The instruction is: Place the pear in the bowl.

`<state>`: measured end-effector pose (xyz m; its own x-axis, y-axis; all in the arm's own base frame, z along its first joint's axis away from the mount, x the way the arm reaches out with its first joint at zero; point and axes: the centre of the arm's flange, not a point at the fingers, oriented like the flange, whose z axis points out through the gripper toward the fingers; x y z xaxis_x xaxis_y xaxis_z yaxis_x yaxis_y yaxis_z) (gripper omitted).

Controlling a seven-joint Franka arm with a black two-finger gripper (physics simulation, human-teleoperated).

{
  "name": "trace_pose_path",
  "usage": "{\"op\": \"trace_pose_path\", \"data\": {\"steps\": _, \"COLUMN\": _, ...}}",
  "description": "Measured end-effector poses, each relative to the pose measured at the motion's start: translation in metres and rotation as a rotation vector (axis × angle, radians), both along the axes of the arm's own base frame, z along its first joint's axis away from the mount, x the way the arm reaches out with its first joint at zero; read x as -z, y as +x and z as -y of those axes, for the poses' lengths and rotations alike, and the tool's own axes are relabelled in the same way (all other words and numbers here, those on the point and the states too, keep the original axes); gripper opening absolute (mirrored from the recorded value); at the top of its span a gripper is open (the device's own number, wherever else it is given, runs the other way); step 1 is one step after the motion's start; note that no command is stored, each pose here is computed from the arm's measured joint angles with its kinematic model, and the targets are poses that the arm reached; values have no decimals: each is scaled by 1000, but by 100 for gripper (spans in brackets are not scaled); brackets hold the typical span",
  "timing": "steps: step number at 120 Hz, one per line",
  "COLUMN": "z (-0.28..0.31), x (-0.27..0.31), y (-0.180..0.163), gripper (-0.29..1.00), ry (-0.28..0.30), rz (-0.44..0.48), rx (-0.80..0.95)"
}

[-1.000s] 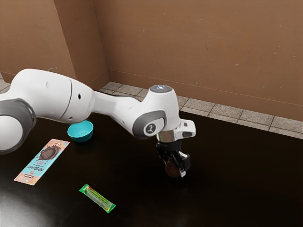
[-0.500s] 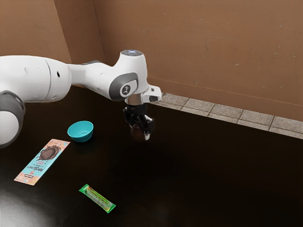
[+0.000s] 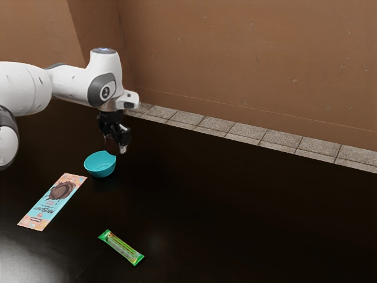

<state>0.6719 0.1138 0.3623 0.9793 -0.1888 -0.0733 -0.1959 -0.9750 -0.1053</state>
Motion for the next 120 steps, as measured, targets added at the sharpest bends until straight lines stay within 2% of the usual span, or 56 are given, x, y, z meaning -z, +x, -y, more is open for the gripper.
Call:
{"op": "trace_pose_path", "data": {"steps": 45, "z": -84, "x": 42, "y": -1, "gripper": 44, "ry": 21, "rz": -76, "rx": 37}}
{"op": "trace_pose_path", "data": {"steps": 92, "z": -88, "x": 63, "y": 9, "gripper": 46, "ry": 7, "rz": -95, "rx": 125}}
{"op": "trace_pose_path", "data": {"steps": 120, "z": -85, "x": 58, "y": 12, "gripper": 62, "ry": -2, "rz": -88, "rx": 161}}
